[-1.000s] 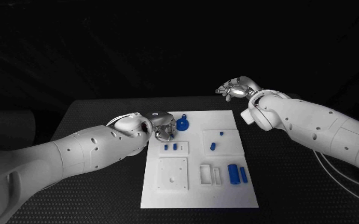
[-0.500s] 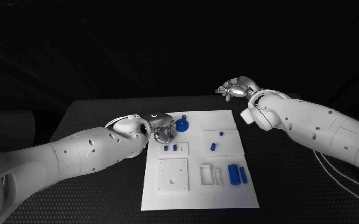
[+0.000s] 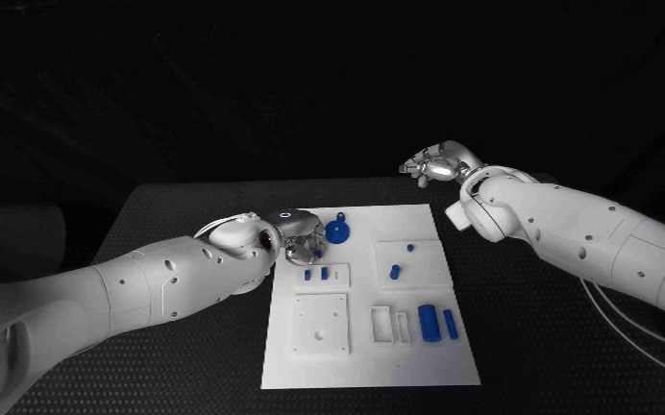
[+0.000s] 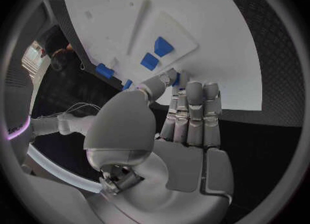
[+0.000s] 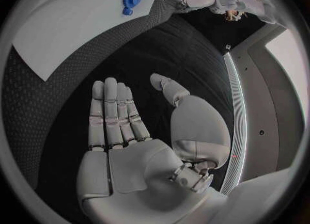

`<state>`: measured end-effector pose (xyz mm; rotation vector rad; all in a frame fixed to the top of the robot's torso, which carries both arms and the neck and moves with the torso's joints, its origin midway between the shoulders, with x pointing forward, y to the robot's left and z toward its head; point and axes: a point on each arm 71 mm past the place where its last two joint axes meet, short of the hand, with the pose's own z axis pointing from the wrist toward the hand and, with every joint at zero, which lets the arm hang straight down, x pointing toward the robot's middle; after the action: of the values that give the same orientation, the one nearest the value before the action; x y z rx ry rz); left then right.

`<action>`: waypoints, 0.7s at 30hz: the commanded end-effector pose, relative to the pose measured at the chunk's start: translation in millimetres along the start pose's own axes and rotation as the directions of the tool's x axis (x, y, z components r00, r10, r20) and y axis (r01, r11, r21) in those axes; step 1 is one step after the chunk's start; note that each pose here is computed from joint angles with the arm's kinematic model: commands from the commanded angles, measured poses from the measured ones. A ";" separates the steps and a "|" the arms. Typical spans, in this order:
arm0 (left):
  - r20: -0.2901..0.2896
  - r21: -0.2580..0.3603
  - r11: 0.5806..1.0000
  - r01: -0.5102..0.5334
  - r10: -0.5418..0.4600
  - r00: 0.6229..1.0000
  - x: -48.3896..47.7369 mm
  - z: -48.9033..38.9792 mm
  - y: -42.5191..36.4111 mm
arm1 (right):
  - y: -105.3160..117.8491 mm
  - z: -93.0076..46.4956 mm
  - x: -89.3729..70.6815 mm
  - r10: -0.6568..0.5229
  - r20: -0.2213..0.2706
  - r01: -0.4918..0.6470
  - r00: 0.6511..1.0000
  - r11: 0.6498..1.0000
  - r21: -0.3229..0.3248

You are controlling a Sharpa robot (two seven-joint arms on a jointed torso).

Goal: Assemble the parts on the task board

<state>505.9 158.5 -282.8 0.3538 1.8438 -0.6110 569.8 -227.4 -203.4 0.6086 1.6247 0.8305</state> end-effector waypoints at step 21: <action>-0.021 0.010 1.000 0.018 -0.017 1.000 7.3 -0.8 -3.2 | 0.2 -0.4 0.3 -0.003 -0.011 0.003 1.000 1.000 -0.011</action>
<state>504.2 159.4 -286.3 0.3472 1.8573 -0.6115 569.7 -228.3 -203.4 0.6093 1.6246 0.8292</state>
